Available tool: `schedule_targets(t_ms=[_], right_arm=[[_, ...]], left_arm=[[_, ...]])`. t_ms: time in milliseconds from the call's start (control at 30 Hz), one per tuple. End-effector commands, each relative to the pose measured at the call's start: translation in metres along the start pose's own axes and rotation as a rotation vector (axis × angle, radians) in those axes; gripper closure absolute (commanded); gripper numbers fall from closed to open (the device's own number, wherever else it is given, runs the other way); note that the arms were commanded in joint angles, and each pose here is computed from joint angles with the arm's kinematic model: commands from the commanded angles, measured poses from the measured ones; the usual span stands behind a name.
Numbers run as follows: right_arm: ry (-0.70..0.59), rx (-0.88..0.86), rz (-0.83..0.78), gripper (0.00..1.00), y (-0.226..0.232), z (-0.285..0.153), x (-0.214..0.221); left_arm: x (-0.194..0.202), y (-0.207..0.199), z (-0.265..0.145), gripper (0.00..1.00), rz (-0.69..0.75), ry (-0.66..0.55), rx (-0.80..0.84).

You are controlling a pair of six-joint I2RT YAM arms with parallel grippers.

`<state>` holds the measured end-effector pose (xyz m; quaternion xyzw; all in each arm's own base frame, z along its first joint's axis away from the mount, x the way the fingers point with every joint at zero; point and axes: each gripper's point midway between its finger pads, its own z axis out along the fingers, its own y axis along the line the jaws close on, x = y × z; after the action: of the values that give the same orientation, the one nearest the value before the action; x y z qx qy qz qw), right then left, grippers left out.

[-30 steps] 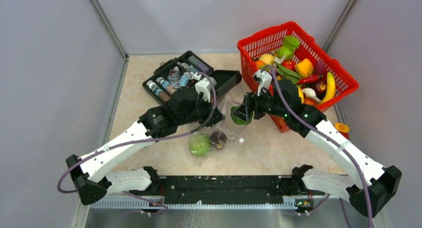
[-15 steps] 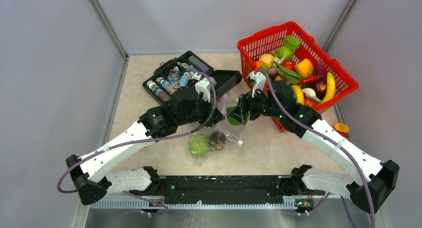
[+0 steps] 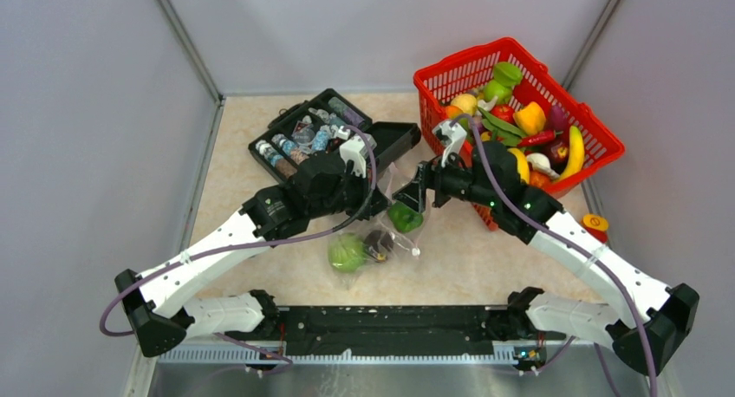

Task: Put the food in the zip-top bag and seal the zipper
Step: Place the fake vegetable in the zipper food storage bag.

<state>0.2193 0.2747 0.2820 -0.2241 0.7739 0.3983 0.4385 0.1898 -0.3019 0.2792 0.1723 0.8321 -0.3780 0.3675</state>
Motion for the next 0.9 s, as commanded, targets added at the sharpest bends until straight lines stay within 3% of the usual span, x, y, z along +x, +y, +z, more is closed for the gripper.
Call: schedule_targets(t_ms=[0,133,233,367,533,867], right_arm=[[-0.106,-0.074,-0.011,0.13,0.019,-0.006,-0.021],[-0.154,-0.099,-0.009,0.13,0.025,-0.013,-0.029],[-0.262,-0.078,-0.031,0.13,0.026,-0.031,-0.045],[-0.364,-0.034,-0.083,0.16,0.023,-0.058,-0.056],[-0.411,0.248,-0.055,0.16,-0.024,-0.083,-0.056],[-0.534,0.791,-0.108,0.08,-0.096,-0.150,-0.088]], left_arm=[[-0.022,-0.014,-0.010,1.00,0.008,-0.080,0.044],[-0.024,-0.013,-0.012,1.00,0.009,-0.095,0.040],[-0.026,-0.011,-0.015,1.00,0.008,-0.111,0.028],[-0.036,-0.004,-0.026,1.00,-0.002,-0.200,0.002],[-0.044,-0.005,-0.034,1.00,0.006,-0.268,0.022],[-0.022,-0.009,-0.015,1.00,0.007,-0.137,0.047]])
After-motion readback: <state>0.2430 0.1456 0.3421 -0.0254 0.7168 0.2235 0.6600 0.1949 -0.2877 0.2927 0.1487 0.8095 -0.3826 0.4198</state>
